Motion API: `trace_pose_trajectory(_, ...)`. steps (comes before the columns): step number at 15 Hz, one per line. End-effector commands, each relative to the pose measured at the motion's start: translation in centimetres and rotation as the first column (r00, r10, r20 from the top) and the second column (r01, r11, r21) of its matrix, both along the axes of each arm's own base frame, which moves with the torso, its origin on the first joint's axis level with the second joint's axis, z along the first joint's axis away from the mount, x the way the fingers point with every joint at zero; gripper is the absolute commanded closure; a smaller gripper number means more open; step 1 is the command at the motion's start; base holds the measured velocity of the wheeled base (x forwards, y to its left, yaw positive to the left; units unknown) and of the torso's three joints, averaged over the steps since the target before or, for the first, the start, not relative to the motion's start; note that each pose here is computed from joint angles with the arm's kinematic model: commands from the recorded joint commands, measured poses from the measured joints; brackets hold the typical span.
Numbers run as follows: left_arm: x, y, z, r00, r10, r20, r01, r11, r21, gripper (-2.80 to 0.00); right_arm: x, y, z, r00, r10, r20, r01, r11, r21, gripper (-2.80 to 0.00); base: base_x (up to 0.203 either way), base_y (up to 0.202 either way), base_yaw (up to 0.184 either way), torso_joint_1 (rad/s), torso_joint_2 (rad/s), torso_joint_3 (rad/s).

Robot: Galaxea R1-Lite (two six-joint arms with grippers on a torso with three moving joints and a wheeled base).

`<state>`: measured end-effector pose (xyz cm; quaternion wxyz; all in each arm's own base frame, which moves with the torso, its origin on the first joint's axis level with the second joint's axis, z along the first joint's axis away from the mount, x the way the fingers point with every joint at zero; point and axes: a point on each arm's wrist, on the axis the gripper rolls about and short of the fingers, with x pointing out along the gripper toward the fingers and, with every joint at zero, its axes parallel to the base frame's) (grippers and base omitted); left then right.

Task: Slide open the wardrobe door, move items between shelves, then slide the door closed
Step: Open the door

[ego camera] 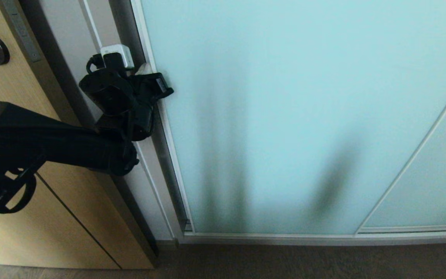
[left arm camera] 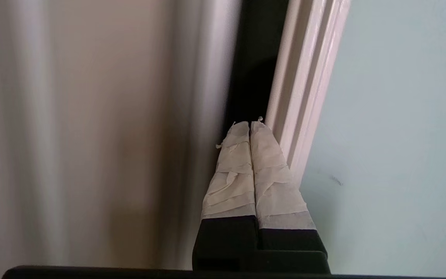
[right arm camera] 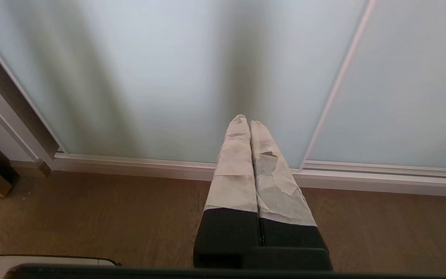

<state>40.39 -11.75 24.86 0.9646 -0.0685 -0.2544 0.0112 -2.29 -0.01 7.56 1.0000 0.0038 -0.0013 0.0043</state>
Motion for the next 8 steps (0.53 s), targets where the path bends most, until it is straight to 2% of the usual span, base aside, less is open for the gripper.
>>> trace_pose_trajectory(1,-0.1,-1.6,-0.5,0.999,-0.039,-0.007,0.039,0.999,0.004,0.0,0.0,0.0,0.0,1.0,0.001,0.001,-0.001,1.0,0.0,0.0,0.0,0.0,0.0,0.0,0.0,0.0)
trace_pose_trajectory(5,-0.2,-4.8,-2.5,0.994,-0.11,-0.022,0.11,0.994,0.013,0.0,0.0,0.0,0.0,1.0,0.001,0.001,-0.001,1.0,0.0,0.0,0.0,0.0,0.0,0.0,0.0,0.0)
trace_pose_trajectory(8,0.0,-8.4,-2.9,0.983,-0.186,0.009,0.185,0.983,0.017,0.0,0.0,0.0,0.0,1.0,0.001,0.001,-0.001,1.0,0.0,0.0,0.0,0.0,0.0,0.0,0.0,0.0)
